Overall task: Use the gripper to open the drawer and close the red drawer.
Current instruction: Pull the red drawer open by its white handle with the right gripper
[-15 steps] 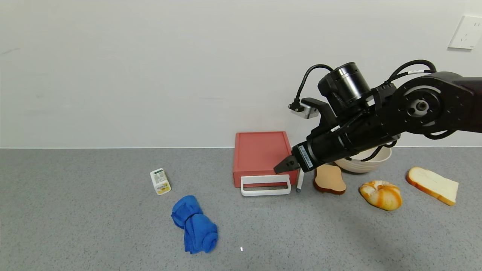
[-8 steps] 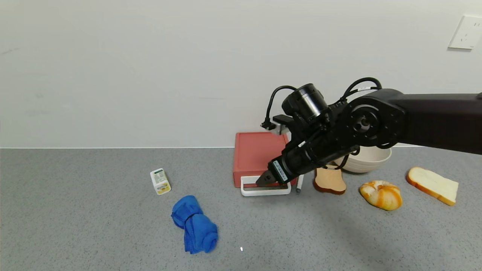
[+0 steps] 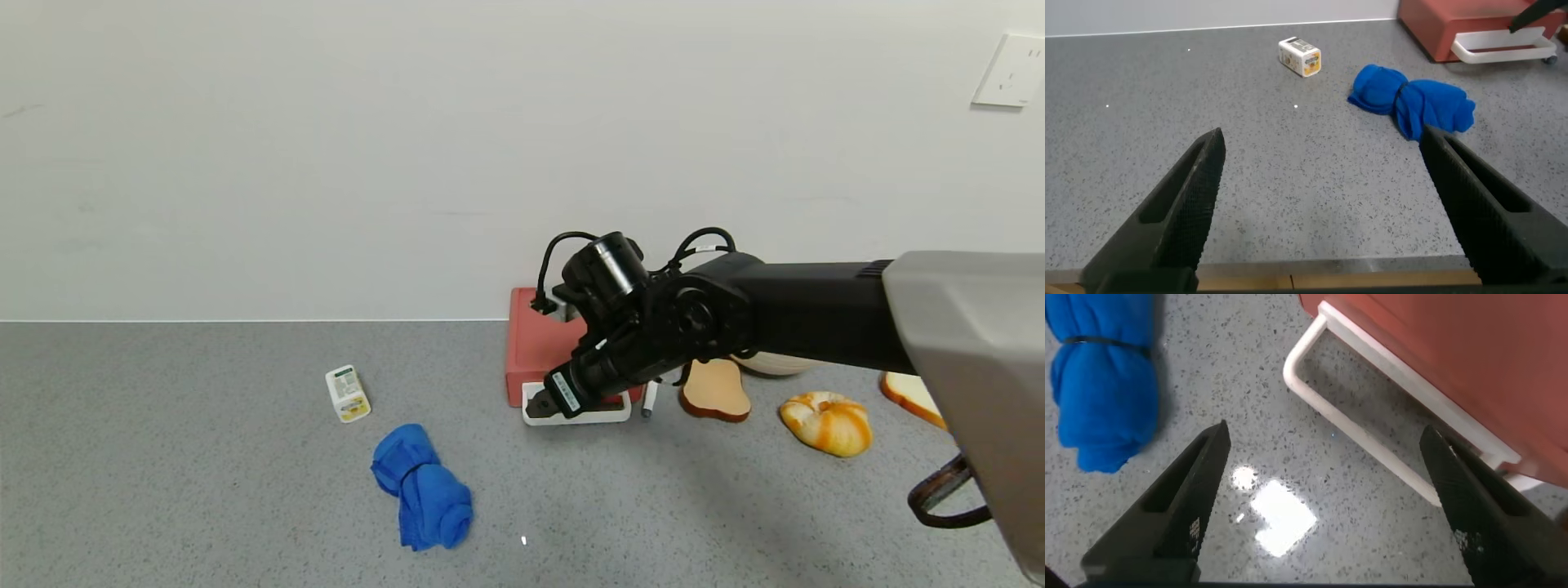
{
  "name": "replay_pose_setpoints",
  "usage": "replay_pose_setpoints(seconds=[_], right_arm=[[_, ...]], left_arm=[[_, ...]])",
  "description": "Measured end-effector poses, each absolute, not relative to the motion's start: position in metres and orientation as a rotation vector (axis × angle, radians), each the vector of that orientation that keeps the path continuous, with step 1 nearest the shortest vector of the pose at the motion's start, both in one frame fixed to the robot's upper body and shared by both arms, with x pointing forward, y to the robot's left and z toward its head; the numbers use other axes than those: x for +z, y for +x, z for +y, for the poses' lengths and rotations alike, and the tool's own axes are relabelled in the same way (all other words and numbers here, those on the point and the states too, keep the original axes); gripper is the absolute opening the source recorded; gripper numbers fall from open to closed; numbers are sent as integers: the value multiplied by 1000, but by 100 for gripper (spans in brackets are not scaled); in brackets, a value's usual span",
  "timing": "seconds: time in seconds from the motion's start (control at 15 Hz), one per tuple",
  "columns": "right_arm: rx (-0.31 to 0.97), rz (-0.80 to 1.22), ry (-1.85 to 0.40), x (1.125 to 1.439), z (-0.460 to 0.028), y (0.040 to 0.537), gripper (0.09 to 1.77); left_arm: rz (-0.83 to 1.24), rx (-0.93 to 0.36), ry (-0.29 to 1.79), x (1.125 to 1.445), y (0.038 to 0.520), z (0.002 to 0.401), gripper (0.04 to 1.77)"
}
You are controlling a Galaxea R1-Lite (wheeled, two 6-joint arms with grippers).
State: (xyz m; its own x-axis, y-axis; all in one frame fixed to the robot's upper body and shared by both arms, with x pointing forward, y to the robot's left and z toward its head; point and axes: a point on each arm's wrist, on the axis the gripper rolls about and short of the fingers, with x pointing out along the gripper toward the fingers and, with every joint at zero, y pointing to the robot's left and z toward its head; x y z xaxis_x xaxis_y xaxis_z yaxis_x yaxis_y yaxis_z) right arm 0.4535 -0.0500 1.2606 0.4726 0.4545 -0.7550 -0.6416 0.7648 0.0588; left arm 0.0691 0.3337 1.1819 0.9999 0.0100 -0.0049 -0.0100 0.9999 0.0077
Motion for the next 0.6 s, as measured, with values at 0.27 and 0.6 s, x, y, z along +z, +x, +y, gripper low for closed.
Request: replay_pose_setpoints(seconds=[0.27, 0.6], right_arm=[[670, 857, -245, 1241, -47, 463, 171], [651, 885, -228, 1228, -48, 469, 171]], left_arm=[[5, 10, 8, 1182, 69, 334, 172], [5, 10, 8, 1182, 69, 334, 172]])
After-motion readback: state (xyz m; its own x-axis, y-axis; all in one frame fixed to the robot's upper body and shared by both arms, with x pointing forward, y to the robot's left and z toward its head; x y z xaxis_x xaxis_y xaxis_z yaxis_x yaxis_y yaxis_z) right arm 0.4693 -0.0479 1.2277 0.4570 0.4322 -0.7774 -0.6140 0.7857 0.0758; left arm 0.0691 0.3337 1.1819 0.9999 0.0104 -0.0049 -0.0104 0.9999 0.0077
